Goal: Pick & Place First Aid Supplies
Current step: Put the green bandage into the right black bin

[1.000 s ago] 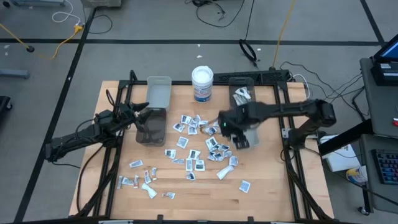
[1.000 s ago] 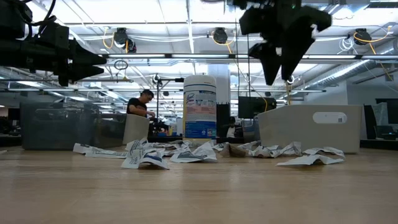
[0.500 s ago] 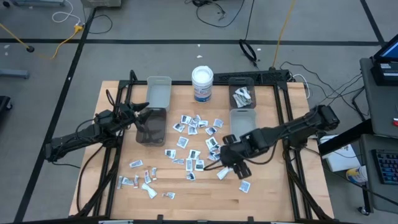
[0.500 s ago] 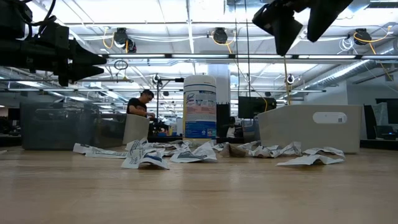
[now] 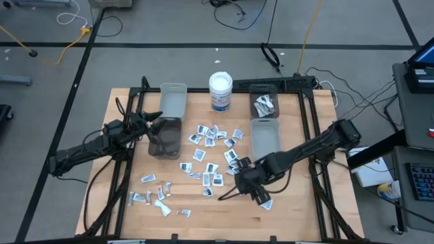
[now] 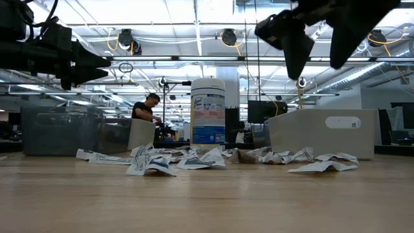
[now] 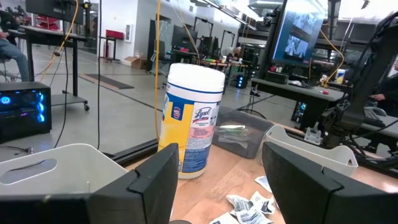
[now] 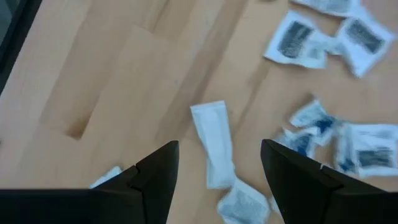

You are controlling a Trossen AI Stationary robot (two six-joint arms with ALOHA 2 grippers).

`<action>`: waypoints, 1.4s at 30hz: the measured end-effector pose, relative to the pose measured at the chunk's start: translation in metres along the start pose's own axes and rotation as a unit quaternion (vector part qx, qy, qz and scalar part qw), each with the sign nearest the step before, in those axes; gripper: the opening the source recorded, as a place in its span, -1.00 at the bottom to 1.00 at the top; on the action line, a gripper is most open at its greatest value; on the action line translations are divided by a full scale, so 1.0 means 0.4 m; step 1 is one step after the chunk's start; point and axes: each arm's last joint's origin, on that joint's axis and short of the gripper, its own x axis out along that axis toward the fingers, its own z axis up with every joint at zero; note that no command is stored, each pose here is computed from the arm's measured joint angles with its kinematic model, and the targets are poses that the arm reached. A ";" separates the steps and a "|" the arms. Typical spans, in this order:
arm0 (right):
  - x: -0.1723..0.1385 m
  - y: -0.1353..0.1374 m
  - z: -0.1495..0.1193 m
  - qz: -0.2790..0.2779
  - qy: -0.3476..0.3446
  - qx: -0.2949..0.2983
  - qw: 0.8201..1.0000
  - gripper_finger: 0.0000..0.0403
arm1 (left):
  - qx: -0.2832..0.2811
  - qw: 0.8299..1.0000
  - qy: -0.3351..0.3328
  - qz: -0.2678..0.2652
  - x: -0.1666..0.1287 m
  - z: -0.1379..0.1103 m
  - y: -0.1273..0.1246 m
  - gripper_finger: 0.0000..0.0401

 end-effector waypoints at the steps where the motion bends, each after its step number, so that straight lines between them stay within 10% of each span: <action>1: 0.014 0.000 0.000 0.001 0.008 -0.001 1.000 0.10 | 0.000 1.000 0.000 0.000 0.000 0.000 0.000 0.18; 22: 0.230 -0.001 -0.009 0.033 0.102 -0.043 0.993 0.06 | 0.000 1.000 0.000 0.000 0.000 0.000 0.000 0.18; 34: 0.234 -0.001 -0.008 0.033 0.101 -0.047 0.993 -0.91 | 0.000 1.000 0.000 0.000 0.000 0.000 0.000 0.18; 42: 0.206 -0.006 -0.002 0.007 0.093 -0.047 0.995 -0.99 | 0.000 1.000 0.000 0.000 0.000 0.000 0.000 0.18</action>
